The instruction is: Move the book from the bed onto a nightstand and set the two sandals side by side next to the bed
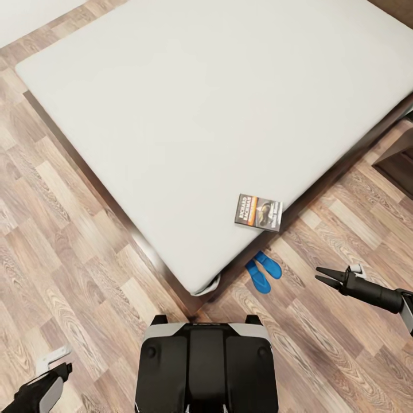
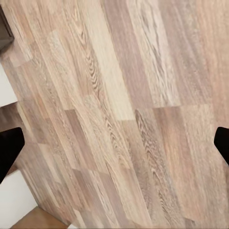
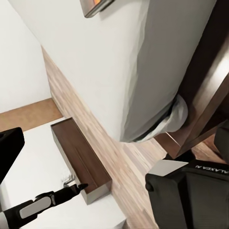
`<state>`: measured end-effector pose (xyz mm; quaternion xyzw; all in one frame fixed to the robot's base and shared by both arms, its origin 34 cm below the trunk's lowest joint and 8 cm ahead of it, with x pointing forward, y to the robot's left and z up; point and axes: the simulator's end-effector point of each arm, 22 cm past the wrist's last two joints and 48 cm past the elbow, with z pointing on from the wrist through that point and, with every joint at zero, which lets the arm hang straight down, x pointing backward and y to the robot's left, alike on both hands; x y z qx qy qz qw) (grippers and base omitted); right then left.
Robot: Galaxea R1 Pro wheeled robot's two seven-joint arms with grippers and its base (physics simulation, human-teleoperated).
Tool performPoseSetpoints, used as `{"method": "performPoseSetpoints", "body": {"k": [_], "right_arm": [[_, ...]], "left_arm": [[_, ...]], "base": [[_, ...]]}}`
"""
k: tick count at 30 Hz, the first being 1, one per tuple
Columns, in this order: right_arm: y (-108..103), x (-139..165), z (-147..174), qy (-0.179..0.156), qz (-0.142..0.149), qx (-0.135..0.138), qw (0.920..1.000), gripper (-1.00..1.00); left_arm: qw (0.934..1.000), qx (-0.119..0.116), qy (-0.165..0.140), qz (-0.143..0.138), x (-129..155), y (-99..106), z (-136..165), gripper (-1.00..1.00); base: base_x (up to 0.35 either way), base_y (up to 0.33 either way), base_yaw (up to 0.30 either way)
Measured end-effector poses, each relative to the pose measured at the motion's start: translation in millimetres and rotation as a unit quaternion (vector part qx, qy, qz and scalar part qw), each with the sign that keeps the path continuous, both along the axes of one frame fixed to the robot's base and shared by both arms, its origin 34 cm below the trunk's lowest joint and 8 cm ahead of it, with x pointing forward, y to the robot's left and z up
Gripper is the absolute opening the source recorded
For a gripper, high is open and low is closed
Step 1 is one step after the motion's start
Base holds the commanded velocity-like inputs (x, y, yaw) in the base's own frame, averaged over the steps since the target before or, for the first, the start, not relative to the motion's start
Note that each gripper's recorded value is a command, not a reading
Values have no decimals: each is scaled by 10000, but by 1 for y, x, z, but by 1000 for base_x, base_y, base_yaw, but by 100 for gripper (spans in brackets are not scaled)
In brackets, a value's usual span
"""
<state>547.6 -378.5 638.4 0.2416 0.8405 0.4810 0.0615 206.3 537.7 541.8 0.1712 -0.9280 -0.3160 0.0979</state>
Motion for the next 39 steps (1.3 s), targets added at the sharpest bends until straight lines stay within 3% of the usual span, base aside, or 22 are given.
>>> {"method": "performPoseSetpoints", "body": {"k": [12, 27, 39], "right_arm": [[0, -5, -7, 56, 21, -14, 10000, 100], [0, -14, -17, 165, 16, -6, 9999, 100], [-17, -9, -21, 185, 4, -176, 9997, 100]], "left_arm": [[9998, 161, 89, -66, -5, 15, 4, 100], [9996, 176, 222, -75, -16, 16, 3, 100], [9992, 177, 351, -81, -28, 17, 3, 100]], "base": [[0, 0, 77], [0, 0, 78], [0, 0, 76]]}}
